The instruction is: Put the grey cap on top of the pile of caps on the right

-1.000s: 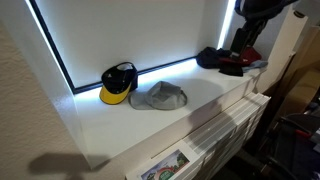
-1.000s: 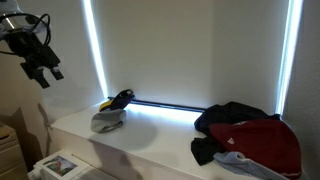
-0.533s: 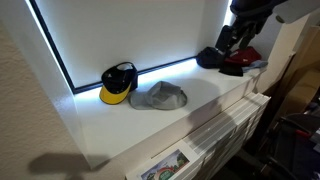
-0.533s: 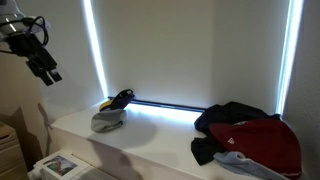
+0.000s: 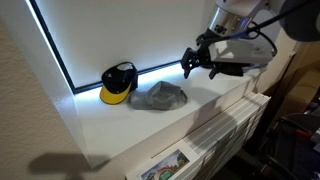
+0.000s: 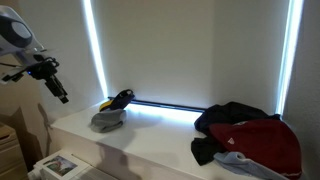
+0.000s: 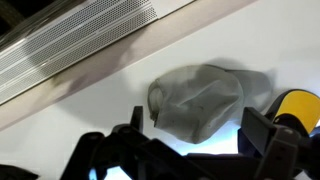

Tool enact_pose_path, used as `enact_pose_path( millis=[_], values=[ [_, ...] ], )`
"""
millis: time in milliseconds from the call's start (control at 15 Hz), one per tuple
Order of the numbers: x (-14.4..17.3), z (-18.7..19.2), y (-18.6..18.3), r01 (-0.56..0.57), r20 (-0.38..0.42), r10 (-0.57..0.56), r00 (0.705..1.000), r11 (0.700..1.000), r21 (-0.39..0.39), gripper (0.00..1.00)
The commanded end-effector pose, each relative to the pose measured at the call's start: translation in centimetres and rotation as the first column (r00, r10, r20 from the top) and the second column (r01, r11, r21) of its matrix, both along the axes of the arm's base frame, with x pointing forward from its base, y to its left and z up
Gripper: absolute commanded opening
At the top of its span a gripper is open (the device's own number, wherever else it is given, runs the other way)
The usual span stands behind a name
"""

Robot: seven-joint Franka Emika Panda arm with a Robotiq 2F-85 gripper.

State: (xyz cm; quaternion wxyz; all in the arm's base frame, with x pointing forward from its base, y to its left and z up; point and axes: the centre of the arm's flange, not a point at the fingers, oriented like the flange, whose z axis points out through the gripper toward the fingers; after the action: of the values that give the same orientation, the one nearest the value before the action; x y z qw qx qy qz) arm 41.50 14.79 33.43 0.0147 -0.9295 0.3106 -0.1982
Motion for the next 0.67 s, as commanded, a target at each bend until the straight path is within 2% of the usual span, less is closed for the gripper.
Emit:
enact_pose_path(
  millis=[0,67,133,400,467,533,600],
  values=[
    [4.8,-3.8,-1.4,0.19,0.004,-0.191,0.982,0.979,0.079,1.0],
    [4.6,-3.5,-1.8,0.24,-0.08,-0.234,0.969,0.968,0.074,1.0],
    [2.6,-2.2,-2.4,0.169,-0.022,-0.168,0.986,0.984,0.059,1.0],
    [3.7,-3.4,-2.4,0.218,-0.069,-0.213,0.975,0.973,0.073,1.0],
    [4.0,-3.6,-1.8,0.233,-0.063,-0.228,0.972,0.967,0.105,1.0],
    [4.8,-3.9,-0.8,0.287,-0.047,-0.283,0.958,0.937,0.201,1.0],
    [5.6,-4.4,0.1,0.313,-0.052,-0.31,0.949,0.919,0.239,1.0]
  ],
)
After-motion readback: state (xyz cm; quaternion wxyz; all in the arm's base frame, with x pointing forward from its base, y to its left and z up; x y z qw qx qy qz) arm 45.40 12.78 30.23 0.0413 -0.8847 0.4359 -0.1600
